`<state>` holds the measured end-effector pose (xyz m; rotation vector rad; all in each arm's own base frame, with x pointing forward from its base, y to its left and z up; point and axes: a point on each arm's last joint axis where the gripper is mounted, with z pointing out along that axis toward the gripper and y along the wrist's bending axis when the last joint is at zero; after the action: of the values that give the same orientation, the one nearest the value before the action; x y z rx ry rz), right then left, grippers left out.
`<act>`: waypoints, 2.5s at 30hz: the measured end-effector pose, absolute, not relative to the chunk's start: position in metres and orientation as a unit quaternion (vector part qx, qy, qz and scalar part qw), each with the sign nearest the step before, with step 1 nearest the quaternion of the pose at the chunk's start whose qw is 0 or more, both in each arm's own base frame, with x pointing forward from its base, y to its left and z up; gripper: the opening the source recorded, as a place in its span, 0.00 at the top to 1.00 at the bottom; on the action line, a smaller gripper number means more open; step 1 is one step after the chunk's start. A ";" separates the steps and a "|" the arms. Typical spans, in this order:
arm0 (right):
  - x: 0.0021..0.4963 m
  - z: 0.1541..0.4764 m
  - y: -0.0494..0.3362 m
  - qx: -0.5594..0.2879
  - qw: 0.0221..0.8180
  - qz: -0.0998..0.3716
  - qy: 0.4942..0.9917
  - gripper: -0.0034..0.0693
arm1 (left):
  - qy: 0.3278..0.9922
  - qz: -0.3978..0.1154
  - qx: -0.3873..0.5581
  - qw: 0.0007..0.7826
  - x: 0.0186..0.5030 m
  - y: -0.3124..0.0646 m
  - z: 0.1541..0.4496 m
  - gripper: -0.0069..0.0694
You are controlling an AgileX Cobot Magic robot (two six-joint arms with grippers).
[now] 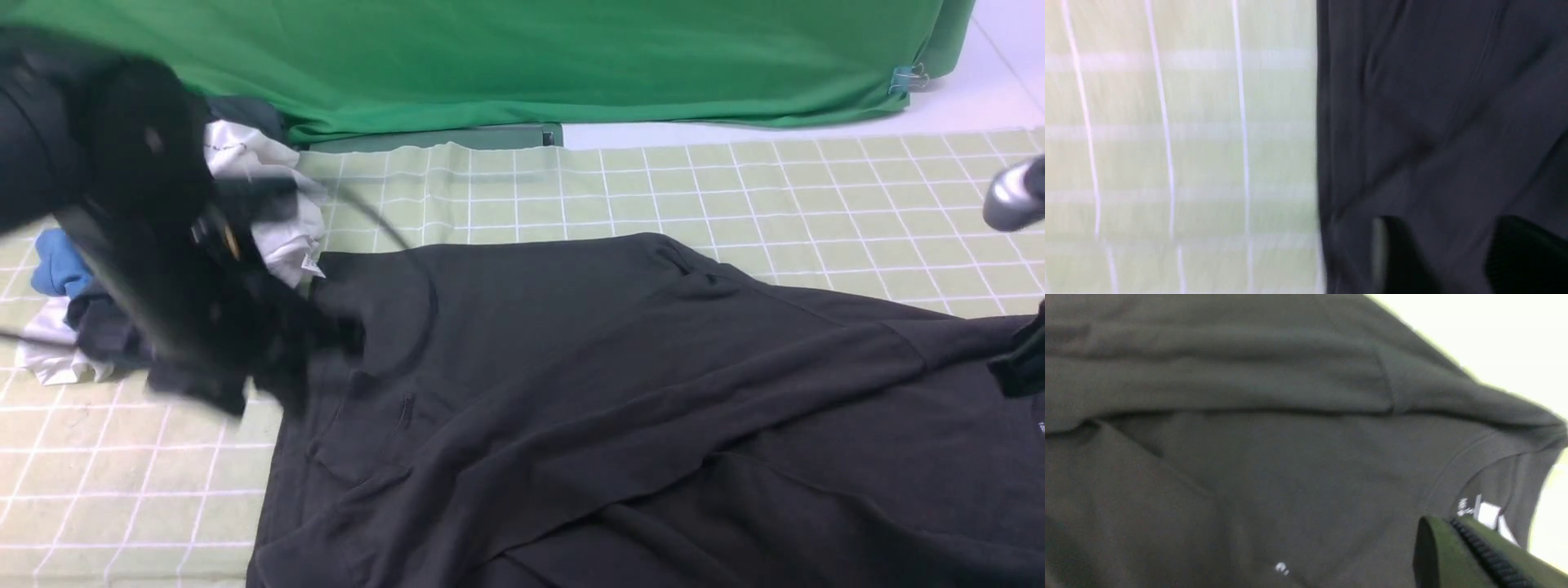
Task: Fold a long-sleeved shirt over a green coffee tablecloth.
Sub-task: 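Grasp the near edge of the shirt at its hem and shoulder corners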
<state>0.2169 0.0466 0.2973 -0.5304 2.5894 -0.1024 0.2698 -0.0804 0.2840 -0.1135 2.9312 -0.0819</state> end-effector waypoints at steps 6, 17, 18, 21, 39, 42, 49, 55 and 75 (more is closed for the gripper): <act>0.238 0.303 0.053 -0.214 0.226 -0.012 0.950 0.89 | 0.980 -0.055 -0.069 0.179 0.325 -0.058 0.288 0.89; 0.257 0.301 0.059 -0.220 0.230 -0.009 0.948 0.88 | 0.980 -0.048 -0.054 0.188 0.413 -0.052 0.217 0.61; 0.257 0.300 0.059 -0.220 0.229 -0.009 0.948 0.88 | 0.980 -0.049 -0.051 0.187 0.414 -0.052 0.215 0.59; 0.260 0.296 0.059 -0.221 0.223 -0.009 0.950 0.87 | 0.985 -0.046 -0.041 0.163 0.423 -0.055 0.183 0.46; 0.306 0.292 0.070 -0.258 0.213 -0.016 0.942 0.84 | 0.976 -0.031 -0.028 0.213 0.450 -0.052 0.149 0.27; 0.327 0.289 0.076 -0.263 0.196 -0.013 0.945 0.78 | 0.978 -0.024 -0.021 0.206 0.450 -0.049 0.149 0.44; 0.363 0.268 0.086 -0.272 0.164 -0.002 0.948 0.50 | 0.979 -0.018 -0.001 0.202 0.450 -0.047 0.150 0.85; 0.397 0.239 0.100 -0.288 0.142 0.027 0.947 0.35 | 0.979 -0.022 0.001 0.200 0.445 -0.050 0.165 0.89; 0.448 0.169 0.139 -0.353 0.092 0.100 0.926 0.29 | 0.971 -0.027 0.017 0.239 0.434 -0.057 0.212 0.89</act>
<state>0.4479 0.1388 0.1689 -1.0470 2.7490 0.2982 0.4339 -0.0569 0.2117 0.0452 2.6579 -0.0744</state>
